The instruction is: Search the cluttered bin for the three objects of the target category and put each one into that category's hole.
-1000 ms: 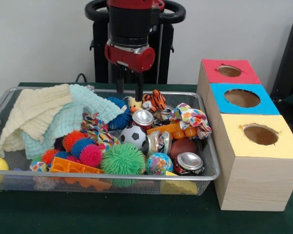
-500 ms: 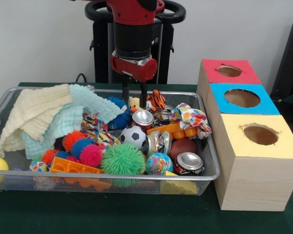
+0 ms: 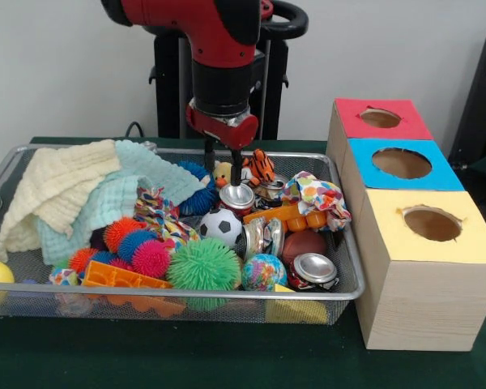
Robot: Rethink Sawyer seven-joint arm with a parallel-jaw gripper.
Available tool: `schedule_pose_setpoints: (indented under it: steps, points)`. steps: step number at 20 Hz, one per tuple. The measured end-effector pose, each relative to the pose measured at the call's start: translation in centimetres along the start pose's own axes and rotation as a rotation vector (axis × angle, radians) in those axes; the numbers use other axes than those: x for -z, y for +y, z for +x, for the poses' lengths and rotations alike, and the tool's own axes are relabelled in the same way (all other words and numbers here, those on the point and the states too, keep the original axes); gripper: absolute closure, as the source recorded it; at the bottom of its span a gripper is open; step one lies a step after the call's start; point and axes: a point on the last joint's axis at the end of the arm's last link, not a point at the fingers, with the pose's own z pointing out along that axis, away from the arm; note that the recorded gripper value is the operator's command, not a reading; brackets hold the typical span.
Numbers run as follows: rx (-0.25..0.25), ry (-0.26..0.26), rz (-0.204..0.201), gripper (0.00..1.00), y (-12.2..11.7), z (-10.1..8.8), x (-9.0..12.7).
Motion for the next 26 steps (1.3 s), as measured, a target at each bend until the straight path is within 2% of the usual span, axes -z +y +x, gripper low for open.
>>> schedule_pose_setpoints:
  steps: [2, 7, 16, 26]
  points:
    - [-0.001, 0.004, 0.002, 0.00, -0.3, 0.6, -1.1]
    - [-0.011, -0.058, -0.026, 0.00, -0.2, -0.9, -1.3]
    - [-0.019, -0.092, -0.003, 0.00, -1.1, -2.4, -1.3]
    - [-0.051, -0.186, 0.059, 0.00, -4.0, -7.5, -1.4]
